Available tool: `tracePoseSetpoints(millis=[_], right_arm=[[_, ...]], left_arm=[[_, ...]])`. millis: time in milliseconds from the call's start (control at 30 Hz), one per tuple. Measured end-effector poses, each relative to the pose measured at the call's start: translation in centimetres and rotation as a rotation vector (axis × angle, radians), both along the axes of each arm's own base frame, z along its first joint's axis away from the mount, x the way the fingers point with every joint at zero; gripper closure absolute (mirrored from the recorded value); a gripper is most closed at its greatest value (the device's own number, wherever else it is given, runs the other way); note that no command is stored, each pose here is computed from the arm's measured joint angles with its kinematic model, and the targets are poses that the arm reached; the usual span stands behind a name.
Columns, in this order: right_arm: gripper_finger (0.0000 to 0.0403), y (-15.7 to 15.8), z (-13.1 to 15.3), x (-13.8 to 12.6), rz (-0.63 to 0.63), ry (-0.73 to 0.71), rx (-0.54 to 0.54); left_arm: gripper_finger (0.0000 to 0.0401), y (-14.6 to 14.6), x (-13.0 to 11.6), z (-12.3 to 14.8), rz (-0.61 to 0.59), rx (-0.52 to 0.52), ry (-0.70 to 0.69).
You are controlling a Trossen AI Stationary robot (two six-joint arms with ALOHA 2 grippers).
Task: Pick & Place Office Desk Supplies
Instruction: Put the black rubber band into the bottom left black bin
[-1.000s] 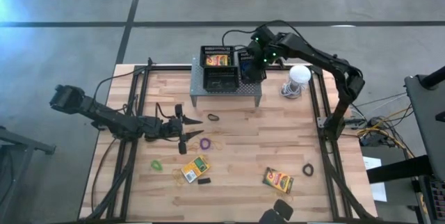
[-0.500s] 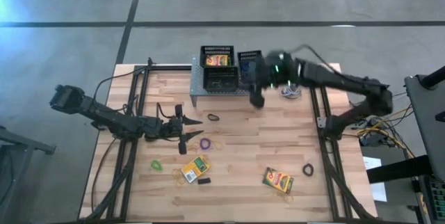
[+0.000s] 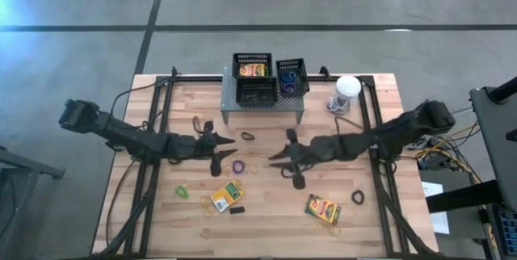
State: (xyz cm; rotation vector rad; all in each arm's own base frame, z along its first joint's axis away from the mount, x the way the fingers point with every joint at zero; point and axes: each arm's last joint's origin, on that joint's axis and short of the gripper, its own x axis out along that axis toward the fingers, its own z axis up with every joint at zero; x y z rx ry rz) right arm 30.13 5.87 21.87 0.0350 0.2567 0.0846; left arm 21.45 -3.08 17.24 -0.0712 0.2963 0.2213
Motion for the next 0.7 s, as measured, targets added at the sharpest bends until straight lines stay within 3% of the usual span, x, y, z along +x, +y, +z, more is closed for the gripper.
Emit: tracePoseSetpoints(millis=[133,300,533,700], right_arm=[[0.0331,0.3,-3.2,0.9,-0.009,-0.093,0.079],[0.0335,0.3,-5.2,2.5,-0.012,-0.204,0.084],[0.0335,0.5,-5.2,3.6,-0.009,-0.215,0.065],[0.0335,0.5,-4.5,3.2,-0.006,-0.211,0.062]], left_arm=[[0.024,0.9,1.2,-0.9,0.073,-0.03,0.149],[0.024,1.6,3.7,-2.1,0.123,-0.017,0.282],[0.024,2.7,6.9,-4.3,0.139,0.064,0.403],[0.024,3.9,8.2,-5.4,0.225,0.093,0.441]])
